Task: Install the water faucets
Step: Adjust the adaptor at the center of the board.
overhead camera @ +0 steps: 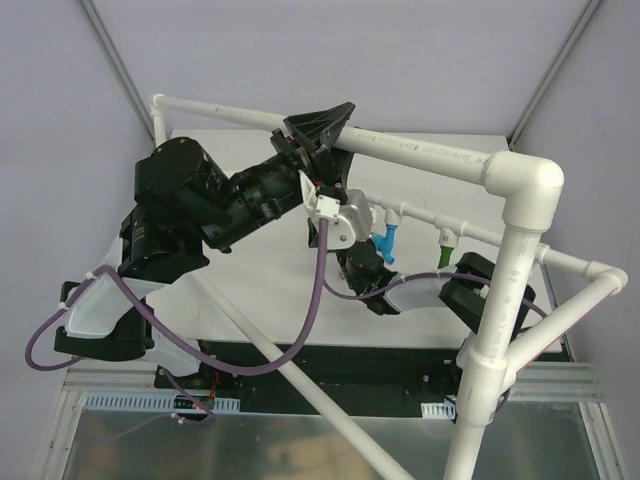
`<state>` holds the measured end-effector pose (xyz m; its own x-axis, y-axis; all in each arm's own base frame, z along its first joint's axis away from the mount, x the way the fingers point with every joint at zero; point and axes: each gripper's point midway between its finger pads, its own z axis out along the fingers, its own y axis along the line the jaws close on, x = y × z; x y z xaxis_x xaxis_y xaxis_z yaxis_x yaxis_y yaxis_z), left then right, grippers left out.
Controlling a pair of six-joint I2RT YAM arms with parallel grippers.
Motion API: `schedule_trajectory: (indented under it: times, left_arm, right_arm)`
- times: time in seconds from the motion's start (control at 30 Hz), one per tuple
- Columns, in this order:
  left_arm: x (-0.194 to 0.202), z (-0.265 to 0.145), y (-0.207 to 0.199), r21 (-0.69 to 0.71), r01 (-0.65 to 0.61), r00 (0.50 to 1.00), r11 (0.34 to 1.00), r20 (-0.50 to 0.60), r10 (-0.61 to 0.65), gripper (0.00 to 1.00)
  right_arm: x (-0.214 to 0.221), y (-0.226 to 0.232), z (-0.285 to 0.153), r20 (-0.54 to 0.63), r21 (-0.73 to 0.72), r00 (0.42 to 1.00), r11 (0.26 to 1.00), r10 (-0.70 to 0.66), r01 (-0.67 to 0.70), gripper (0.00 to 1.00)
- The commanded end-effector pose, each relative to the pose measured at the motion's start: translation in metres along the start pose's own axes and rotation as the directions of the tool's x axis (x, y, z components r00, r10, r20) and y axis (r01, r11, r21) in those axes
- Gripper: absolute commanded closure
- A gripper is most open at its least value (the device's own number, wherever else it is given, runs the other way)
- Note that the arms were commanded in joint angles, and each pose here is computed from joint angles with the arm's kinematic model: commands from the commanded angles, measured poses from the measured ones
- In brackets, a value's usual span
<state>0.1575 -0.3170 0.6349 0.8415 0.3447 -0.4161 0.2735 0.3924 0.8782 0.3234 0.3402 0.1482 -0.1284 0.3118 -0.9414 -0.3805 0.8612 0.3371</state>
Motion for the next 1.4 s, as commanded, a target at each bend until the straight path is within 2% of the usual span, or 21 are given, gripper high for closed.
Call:
schedule_trajectory:
  times: [0.0,0.13,0.2,0.43,0.63,0.87,1.13,1.23,1.37]
  left_arm:
    - [-0.034,-0.119,0.183,-0.553,0.167,0.973,0.816,0.228,-0.045,1.00]
    - [-0.028,-0.131,0.188,-0.568,0.154,0.978,0.808,0.205,-0.043,1.00]
    - [-0.026,-0.138,0.190,-0.575,0.156,0.978,0.803,0.203,-0.045,1.00]
    - [-0.023,-0.146,0.188,-0.571,0.165,0.977,0.804,0.205,-0.055,1.00]
    - [-0.023,-0.145,0.186,-0.570,0.172,0.975,0.803,0.212,-0.058,1.00]
    - [-0.024,-0.140,0.183,-0.559,0.177,0.974,0.810,0.216,-0.064,1.00]
    - [-0.026,-0.138,0.182,-0.549,0.187,0.972,0.814,0.226,-0.071,1.00]
    - [-0.027,-0.134,0.179,-0.541,0.183,0.972,0.821,0.227,-0.067,1.00]
    - [-0.027,-0.132,0.176,-0.536,0.180,0.972,0.825,0.225,-0.066,1.00]
  right_arm:
    - [-0.059,-0.014,0.008,0.095,0.168,0.995,0.985,0.032,-0.048,0.23]
    - [-0.066,-0.030,0.002,0.025,0.265,0.999,0.964,-0.020,0.013,0.24]
    - [-0.071,-0.045,-0.003,0.014,0.328,1.000,0.945,0.002,-0.006,0.24]
    - [-0.097,-0.082,-0.011,0.117,0.483,0.978,0.851,0.173,-0.208,0.24]
    - [-0.105,-0.097,-0.004,0.152,0.640,0.975,0.736,0.161,-0.221,0.25]
    - [-0.105,-0.091,0.016,0.174,0.701,0.957,0.654,0.230,-0.285,0.28]
    - [-0.097,-0.101,0.029,0.249,0.797,0.950,0.518,0.189,-0.311,0.29]
    - [-0.090,-0.101,0.037,0.286,0.796,0.940,0.500,0.189,-0.342,0.28]
    - [-0.092,-0.104,0.047,0.328,0.795,0.937,0.501,0.118,-0.342,0.28]
